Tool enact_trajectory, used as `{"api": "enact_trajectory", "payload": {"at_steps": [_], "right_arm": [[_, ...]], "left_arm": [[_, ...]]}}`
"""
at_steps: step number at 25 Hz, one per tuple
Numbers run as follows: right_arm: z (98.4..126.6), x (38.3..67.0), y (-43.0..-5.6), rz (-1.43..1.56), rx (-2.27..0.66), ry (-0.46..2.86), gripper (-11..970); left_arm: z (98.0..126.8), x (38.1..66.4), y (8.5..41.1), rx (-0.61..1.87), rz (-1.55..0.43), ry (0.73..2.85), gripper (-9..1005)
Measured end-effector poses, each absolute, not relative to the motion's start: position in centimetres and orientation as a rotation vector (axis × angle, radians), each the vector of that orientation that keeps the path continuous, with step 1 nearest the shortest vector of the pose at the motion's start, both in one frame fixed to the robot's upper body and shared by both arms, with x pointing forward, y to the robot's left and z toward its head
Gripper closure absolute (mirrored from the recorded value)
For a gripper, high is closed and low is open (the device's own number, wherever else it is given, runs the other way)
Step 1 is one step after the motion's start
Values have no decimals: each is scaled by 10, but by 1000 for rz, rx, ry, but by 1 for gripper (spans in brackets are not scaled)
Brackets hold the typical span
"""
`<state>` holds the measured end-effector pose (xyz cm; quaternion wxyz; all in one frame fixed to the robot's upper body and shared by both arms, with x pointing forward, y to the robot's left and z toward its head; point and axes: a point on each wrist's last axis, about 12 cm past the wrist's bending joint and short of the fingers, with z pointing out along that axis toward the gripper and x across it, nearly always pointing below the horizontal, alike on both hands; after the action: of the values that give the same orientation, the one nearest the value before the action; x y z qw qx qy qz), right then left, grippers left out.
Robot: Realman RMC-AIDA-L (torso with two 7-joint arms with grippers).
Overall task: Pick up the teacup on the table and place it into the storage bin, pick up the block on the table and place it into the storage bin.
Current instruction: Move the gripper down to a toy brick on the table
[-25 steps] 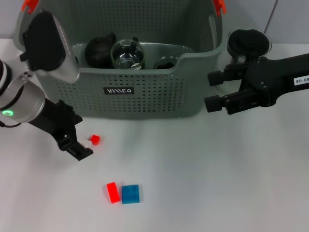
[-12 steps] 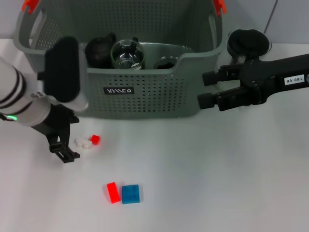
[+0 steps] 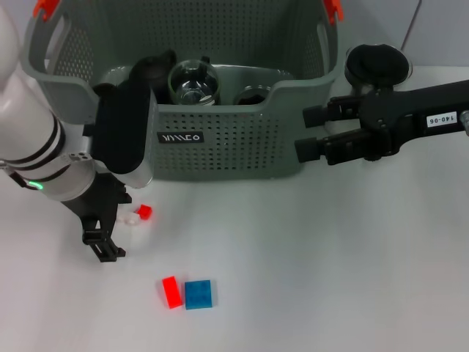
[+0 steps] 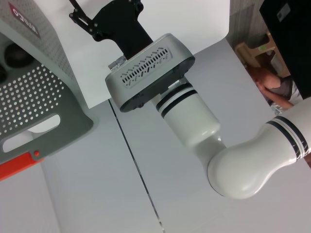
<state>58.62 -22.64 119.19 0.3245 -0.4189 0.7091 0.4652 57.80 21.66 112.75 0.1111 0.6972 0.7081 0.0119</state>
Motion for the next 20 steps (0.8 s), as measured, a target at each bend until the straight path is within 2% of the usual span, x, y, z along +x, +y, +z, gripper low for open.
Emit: {"api": "enact_trajectory", "payload": {"at_steps": [10, 15, 20], "right_arm": [[1192, 586, -226, 1220, -1096, 1861, 34], [1191, 586, -227, 1220, -1094, 1862, 33], [1191, 586, -227, 1219, -1094, 1862, 33]], "left_arm": [[1124, 585, 214, 2067, 29, 2085, 76], [1123, 590, 216, 2051, 31, 2093, 283], [1121, 594, 215, 2041, 38, 2090, 282]]}}
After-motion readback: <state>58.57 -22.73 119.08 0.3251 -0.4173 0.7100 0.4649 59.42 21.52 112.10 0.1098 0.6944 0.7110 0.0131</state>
